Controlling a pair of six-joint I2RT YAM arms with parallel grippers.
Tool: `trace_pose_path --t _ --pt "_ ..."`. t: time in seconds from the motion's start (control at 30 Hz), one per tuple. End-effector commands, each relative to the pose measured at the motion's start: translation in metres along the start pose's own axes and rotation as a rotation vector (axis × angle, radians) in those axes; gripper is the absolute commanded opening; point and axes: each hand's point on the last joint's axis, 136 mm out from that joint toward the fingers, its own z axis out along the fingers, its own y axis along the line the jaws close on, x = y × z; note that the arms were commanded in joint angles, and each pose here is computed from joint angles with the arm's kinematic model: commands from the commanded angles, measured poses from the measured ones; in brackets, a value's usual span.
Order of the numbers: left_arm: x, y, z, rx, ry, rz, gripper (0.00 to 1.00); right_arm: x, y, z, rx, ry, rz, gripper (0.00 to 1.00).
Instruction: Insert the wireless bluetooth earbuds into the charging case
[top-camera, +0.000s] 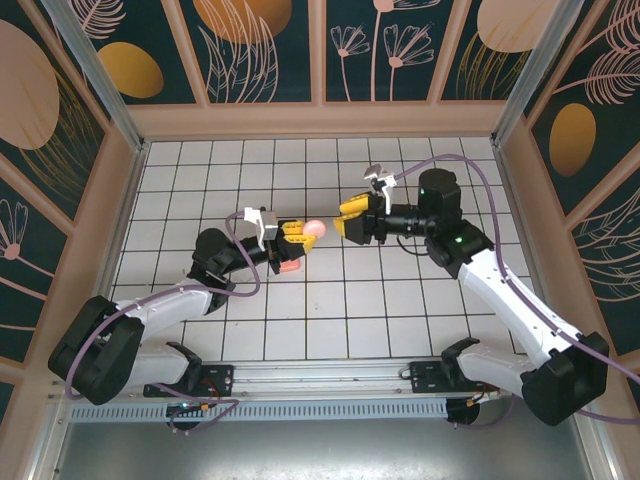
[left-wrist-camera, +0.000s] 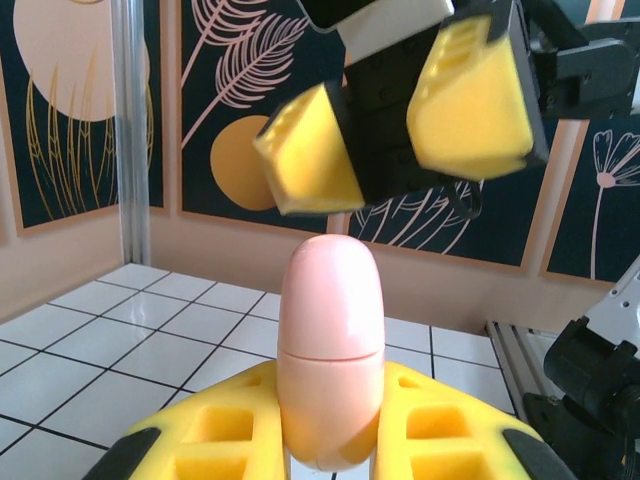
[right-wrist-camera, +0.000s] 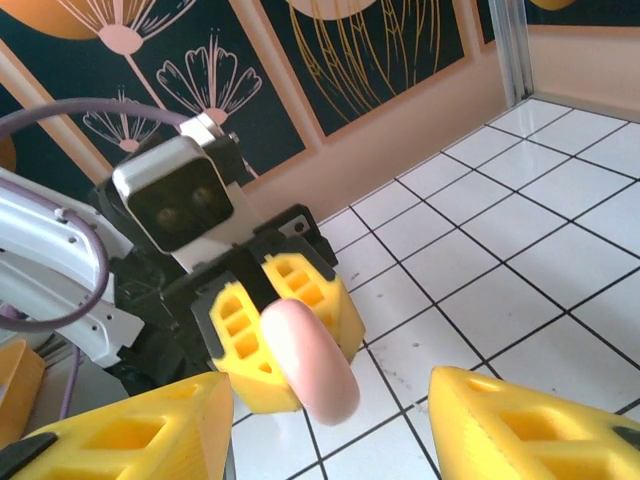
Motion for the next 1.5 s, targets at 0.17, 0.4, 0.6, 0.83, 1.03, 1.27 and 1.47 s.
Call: trace_pose_path --t 0.17,0.4,0.6,0.83,1.03,1.27,1.47 --pt "-0.022 -0.009 0.004 0.056 -0.068 0.001 0.08 -0.014 0.021 0.010 -0.135 -0.035 -0.157 0.54" --pt "-0.027 -0.009 0.006 0.067 -0.081 -0.021 0.08 -0.008 0.026 0.025 -0.185 -0.002 -0.156 0.54" --pt "-0.030 -0.011 0.006 0.078 -0.091 -0.029 0.09 -0.007 0.025 0.029 -0.206 0.000 -0.156 0.47" --pt "-0.033 -0.013 0.005 0.087 -0.103 -0.033 0.09 -0.008 0.028 0.031 -0.229 -0.001 -0.153 0.37" --pt "-0.035 -0.013 0.004 0.085 -0.110 -0.037 0.09 -0.008 0.031 0.032 -0.255 0.003 -0.157 0.30" --pt "-0.036 -0.012 0.005 0.082 -0.113 -0.053 0.11 -0.007 0.034 0.035 -0.281 0.020 -0.155 0.26" --pt "-0.037 -0.011 0.005 0.079 -0.116 -0.056 0.11 -0.006 0.035 0.037 -0.286 0.030 -0.150 0.29"
